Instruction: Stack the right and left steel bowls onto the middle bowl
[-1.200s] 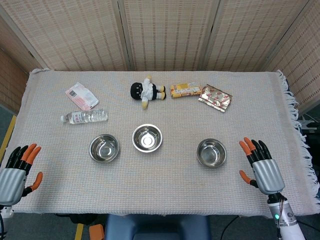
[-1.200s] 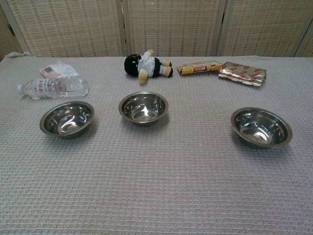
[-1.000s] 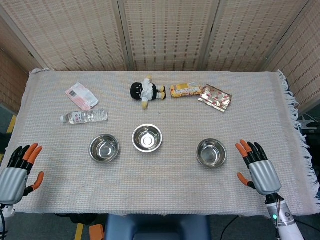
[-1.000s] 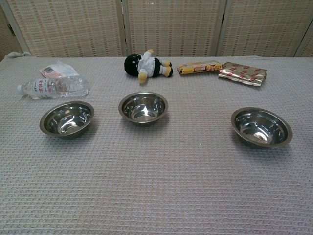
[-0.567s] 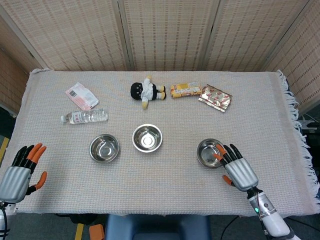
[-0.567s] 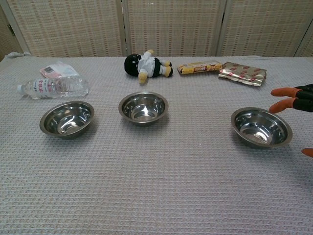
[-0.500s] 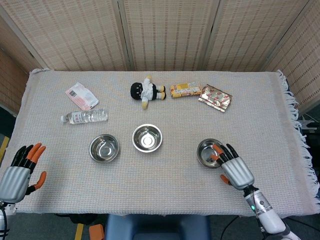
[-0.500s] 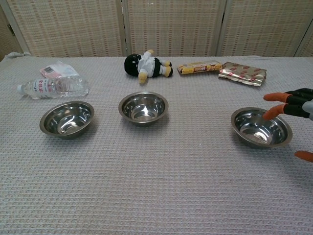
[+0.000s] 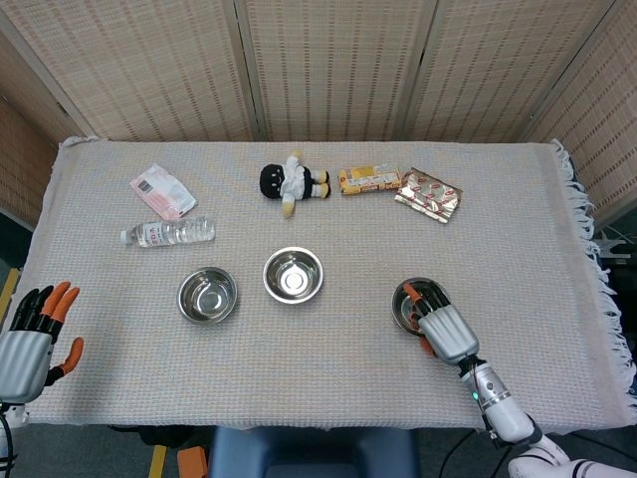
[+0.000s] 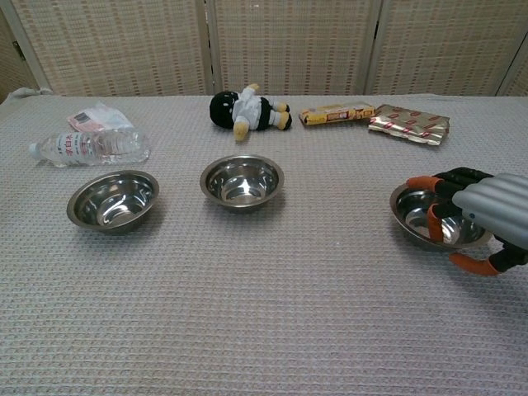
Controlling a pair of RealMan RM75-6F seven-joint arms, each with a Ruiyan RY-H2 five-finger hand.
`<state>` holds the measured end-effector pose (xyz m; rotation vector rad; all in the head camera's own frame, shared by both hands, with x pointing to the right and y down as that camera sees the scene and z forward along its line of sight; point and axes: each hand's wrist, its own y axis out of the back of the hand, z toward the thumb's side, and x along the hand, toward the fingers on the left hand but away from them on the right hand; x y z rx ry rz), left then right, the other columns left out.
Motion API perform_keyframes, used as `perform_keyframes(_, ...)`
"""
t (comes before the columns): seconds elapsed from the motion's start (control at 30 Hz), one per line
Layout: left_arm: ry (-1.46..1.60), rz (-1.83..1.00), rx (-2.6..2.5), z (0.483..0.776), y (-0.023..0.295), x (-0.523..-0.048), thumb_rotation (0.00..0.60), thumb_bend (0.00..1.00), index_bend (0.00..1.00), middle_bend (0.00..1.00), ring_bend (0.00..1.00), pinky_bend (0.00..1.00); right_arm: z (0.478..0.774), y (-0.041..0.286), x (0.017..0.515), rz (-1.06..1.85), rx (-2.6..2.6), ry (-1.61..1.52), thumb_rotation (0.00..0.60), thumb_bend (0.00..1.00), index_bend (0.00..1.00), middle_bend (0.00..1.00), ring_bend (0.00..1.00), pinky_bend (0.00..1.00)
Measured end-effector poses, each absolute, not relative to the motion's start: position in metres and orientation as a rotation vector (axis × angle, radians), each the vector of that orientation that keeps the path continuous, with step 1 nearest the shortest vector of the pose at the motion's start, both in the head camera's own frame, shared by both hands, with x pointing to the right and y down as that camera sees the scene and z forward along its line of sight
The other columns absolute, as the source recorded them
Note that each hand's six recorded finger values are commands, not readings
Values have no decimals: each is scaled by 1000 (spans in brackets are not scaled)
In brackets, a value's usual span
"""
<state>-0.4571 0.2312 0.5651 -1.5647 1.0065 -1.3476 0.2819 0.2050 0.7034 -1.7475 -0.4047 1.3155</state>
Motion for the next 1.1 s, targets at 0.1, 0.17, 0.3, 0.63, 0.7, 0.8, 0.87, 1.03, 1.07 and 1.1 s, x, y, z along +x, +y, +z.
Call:
perform_keyframes(0.1, 1005, -1346, -1564, 565, 231, -457, 600, 471, 0, 0, 0, 59, 706, 205, 280, 1307, -1751, -401, 600, 473, 628, 0, 0, 0)
perform_keyframes(0.17, 1006, -1347, -1564, 565, 231, -457, 600, 472, 0, 0, 0, 58, 708, 204, 278, 1299, -1747, -394, 600, 496, 642, 0, 0, 0)
perform_keyframes(0.3, 1008, -1347, -1565, 565, 231, -457, 600, 472, 0, 0, 0, 59, 704, 200, 273, 1267, -1745, -418, 600, 497, 657, 0, 0, 0)
perform_keyframes(0.63, 1017, -1359, -1573, 565, 234, -456, 600, 471, 0, 0, 0, 62, 677, 172, 239, 1160, -1698, -546, 600, 497, 633, 0, 0, 0)
perform_keyframes(0.7, 1019, -1365, -1578, 566, 234, -456, 600, 471, 0, 0, 0, 62, 670, 160, 219, 1127, -1681, -582, 600, 497, 634, 0, 0, 0)
perform_keyframes(0.8, 1021, -1358, -1589, 565, 234, -455, 600, 472, 0, 0, 0, 62, 661, 145, 188, 1068, -1665, -617, 600, 497, 633, 0, 0, 0)
perform_keyframes(0.87, 1020, -1356, -1599, 565, 234, -455, 600, 472, 0, 0, 0, 63, 658, 139, 166, 1033, -1662, -635, 600, 497, 632, 0, 0, 0)
perform_keyframes(1.03, 1013, -1366, -1629, 568, 236, -455, 600, 473, 0, 0, 0, 63, 659, 134, 115, 959, -1692, -655, 600, 497, 634, 0, 0, 0)
perform_keyframes(1.07, 1008, -1370, -1639, 569, 236, -455, 600, 472, 0, 0, 0, 63, 663, 134, 106, 954, -1701, -657, 600, 497, 631, 0, 0, 0)
perform_keyframes(1.1, 1004, -1372, -1647, 570, 236, -455, 600, 472, 0, 0, 0, 63, 666, 133, 101, 954, -1706, -658, 600, 497, 629, 0, 0, 0)
